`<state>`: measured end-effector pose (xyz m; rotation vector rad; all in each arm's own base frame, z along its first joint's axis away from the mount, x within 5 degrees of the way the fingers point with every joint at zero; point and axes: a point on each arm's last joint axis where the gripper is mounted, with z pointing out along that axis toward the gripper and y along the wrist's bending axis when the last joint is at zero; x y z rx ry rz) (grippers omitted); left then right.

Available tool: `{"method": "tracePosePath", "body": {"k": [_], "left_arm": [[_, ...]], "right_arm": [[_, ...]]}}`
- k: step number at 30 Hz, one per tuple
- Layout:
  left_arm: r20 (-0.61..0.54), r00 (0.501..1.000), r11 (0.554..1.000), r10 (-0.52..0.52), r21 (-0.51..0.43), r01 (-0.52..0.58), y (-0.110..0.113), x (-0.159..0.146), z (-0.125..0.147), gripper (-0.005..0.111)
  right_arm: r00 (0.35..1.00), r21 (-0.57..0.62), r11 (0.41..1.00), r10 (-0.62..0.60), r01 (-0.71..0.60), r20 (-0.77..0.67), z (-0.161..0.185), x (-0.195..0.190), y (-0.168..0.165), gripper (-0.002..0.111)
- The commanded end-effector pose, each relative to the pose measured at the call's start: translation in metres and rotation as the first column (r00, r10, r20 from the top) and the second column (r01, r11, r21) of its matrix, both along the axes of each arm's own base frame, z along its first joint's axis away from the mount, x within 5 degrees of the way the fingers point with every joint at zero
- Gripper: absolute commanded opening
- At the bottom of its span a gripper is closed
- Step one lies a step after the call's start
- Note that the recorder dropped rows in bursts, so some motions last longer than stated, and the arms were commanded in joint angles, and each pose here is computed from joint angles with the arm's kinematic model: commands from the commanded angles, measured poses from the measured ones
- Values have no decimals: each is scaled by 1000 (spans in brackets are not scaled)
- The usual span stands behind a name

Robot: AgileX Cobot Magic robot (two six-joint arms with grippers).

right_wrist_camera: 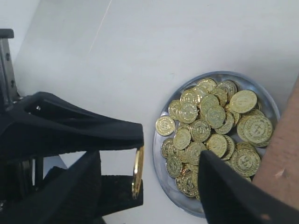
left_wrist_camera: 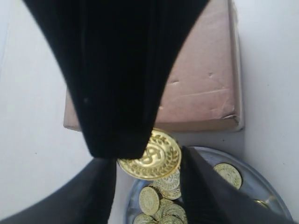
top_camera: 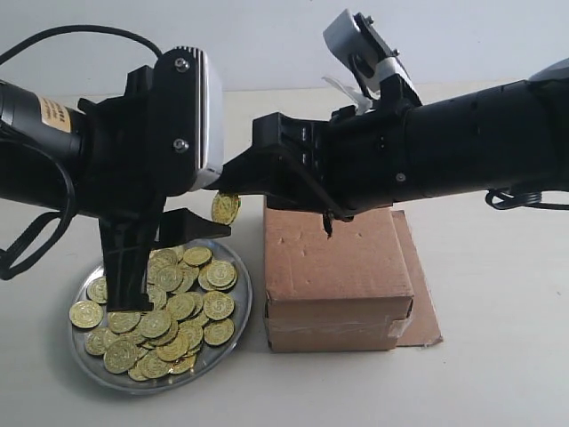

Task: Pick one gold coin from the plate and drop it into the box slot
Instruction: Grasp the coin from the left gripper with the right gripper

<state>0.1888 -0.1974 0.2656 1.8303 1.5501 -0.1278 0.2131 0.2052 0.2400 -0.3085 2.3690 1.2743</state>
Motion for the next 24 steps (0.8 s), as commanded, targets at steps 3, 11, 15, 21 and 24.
{"method": "tracePosePath", "body": {"k": [3,11,15,21,24], "left_arm": [[25,999,999,27,-47,-26,-4,3,3,22],[12,999,997,33,-74,-32,-7,1,4,22],[37,999,997,-15,-69,17,-14,-6,4,22],[54,998,997,-17,-71,21,-14,-5,5,22],[50,999,997,-19,-68,23,-14,-6,5,22]], "right_arm": [[1000,8,1000,-2,3,-8,-1,2,3,55],[1000,-4,1000,-27,27,0,-1,4,2,55],[999,-5,999,-42,42,1,-1,5,1,52],[999,-9,999,-50,50,4,-2,6,1,46],[998,-13,998,-61,61,7,-2,7,0,37]]}}
